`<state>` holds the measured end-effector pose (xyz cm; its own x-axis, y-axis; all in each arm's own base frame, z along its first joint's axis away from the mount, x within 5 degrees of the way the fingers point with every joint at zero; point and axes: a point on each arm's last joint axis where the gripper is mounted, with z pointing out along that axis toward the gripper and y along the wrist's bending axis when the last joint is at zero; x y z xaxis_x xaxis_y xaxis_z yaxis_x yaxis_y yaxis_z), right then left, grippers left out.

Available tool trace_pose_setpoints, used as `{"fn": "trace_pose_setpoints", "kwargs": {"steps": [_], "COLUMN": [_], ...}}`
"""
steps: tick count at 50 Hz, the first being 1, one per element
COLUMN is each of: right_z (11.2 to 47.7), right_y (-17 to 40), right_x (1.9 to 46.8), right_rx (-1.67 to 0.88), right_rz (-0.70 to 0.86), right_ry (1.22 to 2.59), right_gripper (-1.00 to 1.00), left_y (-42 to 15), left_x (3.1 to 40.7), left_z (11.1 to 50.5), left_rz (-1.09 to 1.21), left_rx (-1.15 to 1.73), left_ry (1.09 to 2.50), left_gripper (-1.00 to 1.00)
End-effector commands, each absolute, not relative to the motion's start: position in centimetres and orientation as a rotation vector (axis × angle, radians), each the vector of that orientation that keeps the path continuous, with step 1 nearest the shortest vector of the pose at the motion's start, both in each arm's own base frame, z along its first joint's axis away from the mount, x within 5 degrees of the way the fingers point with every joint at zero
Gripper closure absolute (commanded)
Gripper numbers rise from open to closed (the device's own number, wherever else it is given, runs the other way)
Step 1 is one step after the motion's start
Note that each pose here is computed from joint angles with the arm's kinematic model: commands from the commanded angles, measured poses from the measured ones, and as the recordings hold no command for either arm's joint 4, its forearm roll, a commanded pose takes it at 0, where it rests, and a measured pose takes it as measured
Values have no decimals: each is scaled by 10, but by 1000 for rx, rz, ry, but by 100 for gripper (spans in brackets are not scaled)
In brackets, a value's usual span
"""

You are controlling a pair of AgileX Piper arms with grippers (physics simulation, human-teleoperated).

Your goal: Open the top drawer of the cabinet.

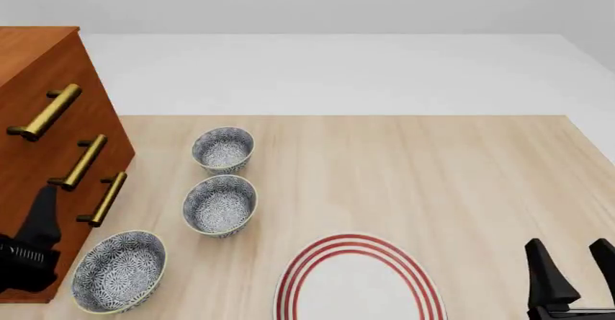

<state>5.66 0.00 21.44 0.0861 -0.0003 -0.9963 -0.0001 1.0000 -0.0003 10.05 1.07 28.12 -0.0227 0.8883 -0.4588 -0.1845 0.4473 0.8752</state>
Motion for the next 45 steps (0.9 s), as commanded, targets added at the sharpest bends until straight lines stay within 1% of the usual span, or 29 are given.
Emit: {"fn": "trace_pose_setpoints", "kwargs": {"steps": [1,17,33,35,45], "right_z": [214,214,214,214,214], "right_y": [0,0,0,0,0], "right_x": [57,57,57,57,57], "right_rx": [0,0,0,0,0], "right_rz": [0,0,0,0,0], "right_ry": [1484,1485,1484,1484,1485], "right_gripper": [-100,-100,-100,-100,-100], "left_y": [12,14,16,16,16], "left_x": [112,120,127,129,135], "left_z": [278,273,277,269,276], "left_rz": [994,1026,1093,1125,1126], "left_rx": [737,772,802,847,847], "left_ry": [1327,1339,1313,1303,1300], "left_gripper": [-100,-100,-100,-100,-100]}}
